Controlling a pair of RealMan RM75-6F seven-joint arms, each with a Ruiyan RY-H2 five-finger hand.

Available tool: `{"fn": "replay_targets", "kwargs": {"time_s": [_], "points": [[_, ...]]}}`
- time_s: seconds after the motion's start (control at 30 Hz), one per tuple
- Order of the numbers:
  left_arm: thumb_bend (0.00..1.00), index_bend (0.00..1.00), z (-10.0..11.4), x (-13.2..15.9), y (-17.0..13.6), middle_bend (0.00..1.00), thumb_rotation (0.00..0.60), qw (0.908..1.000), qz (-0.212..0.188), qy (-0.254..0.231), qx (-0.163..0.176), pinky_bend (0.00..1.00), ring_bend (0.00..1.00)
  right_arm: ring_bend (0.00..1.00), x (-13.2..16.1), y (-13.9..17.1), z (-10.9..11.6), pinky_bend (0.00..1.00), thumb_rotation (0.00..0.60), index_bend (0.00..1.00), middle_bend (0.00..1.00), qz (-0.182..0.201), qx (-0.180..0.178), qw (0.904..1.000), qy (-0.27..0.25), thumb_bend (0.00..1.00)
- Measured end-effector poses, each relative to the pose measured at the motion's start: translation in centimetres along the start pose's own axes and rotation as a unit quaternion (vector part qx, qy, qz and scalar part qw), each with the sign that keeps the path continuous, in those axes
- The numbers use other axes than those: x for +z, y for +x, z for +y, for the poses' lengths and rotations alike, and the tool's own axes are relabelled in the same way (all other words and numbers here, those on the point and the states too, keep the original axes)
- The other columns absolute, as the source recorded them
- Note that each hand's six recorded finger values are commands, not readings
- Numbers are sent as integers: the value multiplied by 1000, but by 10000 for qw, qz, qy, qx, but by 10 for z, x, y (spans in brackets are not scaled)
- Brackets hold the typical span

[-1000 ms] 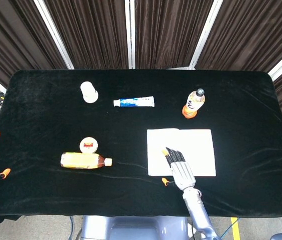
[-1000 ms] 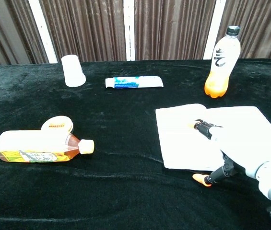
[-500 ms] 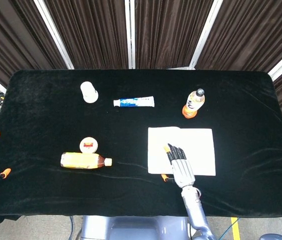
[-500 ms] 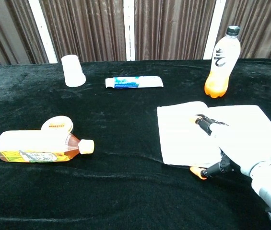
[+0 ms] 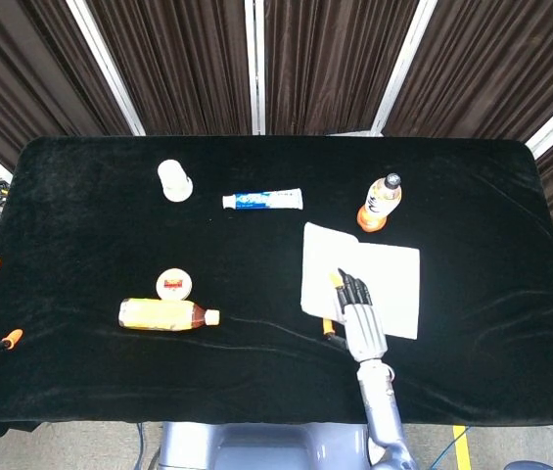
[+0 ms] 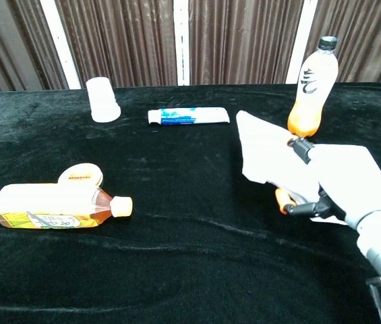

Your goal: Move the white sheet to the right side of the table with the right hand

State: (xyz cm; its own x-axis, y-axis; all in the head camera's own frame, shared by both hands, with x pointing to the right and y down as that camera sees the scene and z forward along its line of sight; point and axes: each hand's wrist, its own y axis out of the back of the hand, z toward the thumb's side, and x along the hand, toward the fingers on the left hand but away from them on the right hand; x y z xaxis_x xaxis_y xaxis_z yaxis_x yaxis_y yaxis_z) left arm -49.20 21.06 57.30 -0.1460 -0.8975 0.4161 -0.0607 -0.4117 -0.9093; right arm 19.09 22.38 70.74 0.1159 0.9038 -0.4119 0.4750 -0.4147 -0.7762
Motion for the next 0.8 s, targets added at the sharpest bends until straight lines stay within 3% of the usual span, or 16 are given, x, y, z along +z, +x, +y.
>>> {"fn": "replay_targets", "kwargs": {"time_s": [0.43, 0.67, 0.8], "points": [[122, 0, 0, 4, -1, 0, 600, 10000, -60, -5, 24, 0, 0, 0, -21, 7, 56, 0, 600, 0, 0, -298, -832, 9960, 156, 405], [122, 0, -1, 8, -3, 0, 600, 9999, -114, 11, 27, 0, 0, 0, -62, 22, 92, 0, 600, 0, 0, -663, -1154, 9904, 380, 400], [122, 0, -2, 8, -3, 0, 600, 9999, -129, 19, 27, 0, 0, 0, -84, 26, 102, 0, 600, 0, 0, -911, -1201, 9875, 462, 394]]}}
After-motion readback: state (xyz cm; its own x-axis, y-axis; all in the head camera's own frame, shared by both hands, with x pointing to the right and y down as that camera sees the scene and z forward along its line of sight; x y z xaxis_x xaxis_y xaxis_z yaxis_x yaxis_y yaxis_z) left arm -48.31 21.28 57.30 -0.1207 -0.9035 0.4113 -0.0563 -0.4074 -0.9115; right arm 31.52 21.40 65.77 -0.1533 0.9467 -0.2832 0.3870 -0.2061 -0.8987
